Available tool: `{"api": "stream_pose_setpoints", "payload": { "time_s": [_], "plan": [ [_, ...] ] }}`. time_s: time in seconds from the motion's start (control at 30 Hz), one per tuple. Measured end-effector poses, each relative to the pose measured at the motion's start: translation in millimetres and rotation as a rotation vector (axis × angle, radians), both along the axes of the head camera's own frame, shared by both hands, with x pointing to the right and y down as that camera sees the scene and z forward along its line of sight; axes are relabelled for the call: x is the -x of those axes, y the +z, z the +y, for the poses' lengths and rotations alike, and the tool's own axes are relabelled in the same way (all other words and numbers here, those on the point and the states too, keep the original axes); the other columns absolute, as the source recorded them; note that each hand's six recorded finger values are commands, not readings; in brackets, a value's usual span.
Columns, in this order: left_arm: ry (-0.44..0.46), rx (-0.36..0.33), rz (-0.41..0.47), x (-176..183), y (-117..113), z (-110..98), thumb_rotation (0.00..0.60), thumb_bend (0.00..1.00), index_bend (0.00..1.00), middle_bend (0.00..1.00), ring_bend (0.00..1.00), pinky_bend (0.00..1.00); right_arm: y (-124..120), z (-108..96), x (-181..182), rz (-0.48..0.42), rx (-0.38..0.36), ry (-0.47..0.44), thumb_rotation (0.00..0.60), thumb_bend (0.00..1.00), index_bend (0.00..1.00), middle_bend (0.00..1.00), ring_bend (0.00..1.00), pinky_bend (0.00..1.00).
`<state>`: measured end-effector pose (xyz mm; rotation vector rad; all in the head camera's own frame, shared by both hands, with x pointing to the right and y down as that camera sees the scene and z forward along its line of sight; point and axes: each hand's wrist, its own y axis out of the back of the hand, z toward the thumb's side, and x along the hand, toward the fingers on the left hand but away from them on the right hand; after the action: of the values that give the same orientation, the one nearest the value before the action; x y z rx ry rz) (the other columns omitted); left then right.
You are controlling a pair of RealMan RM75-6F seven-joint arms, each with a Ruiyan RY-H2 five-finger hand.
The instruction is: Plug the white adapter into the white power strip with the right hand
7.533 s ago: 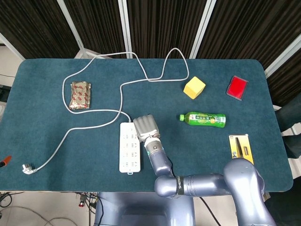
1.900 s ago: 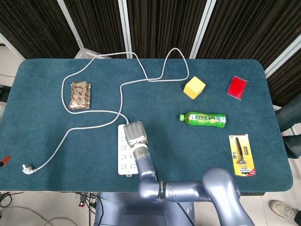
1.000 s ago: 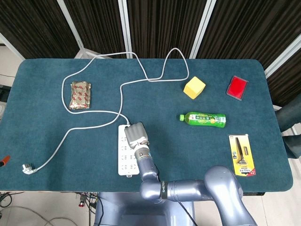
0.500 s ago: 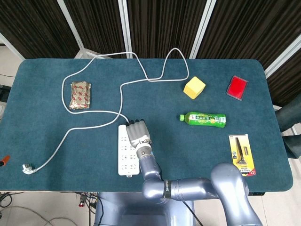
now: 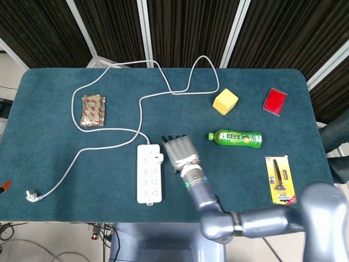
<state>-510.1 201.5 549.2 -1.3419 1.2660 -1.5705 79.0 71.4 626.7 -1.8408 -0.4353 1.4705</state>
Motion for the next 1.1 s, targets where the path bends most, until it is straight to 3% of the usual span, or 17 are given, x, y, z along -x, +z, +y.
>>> {"api": "stream_pose_setpoints", "payload": {
  "time_s": [0.13,0.23,0.43,0.67,1.1],
  "plan": [
    [0.000,0.000,-0.002,0,0,0,0.600,0.07,0.11,0.00,0.00,0.00,-10,-2,-27,-0.019,-0.026,0.040,0.600,0.33,0.13,0.68,0.72,0.69],
    [-0.001,-0.001,-0.006,0,0,0,0.600,0.07,0.11,0.00,0.00,0.00,-14,1,-38,-0.046,-0.043,0.058,0.600,0.37,0.13,0.72,0.76,0.71],
    [-0.002,-0.001,-0.007,0,0,0,0.600,0.07,0.11,0.00,0.00,0.00,-10,22,-54,-0.048,-0.018,0.014,0.600,0.37,0.13,0.72,0.76,0.71],
    [-0.004,0.000,-0.011,1,0,0,0.600,0.07,0.11,0.00,0.00,0.00,-5,44,-45,-0.080,0.006,-0.053,0.600,0.37,0.13,0.72,0.76,0.71],
    [-0.003,0.000,-0.012,1,1,-1,0.600,0.07,0.11,0.00,0.00,0.00,8,47,-16,-0.091,0.027,-0.070,0.600,0.37,0.13,0.72,0.76,0.71]
  ]
}}
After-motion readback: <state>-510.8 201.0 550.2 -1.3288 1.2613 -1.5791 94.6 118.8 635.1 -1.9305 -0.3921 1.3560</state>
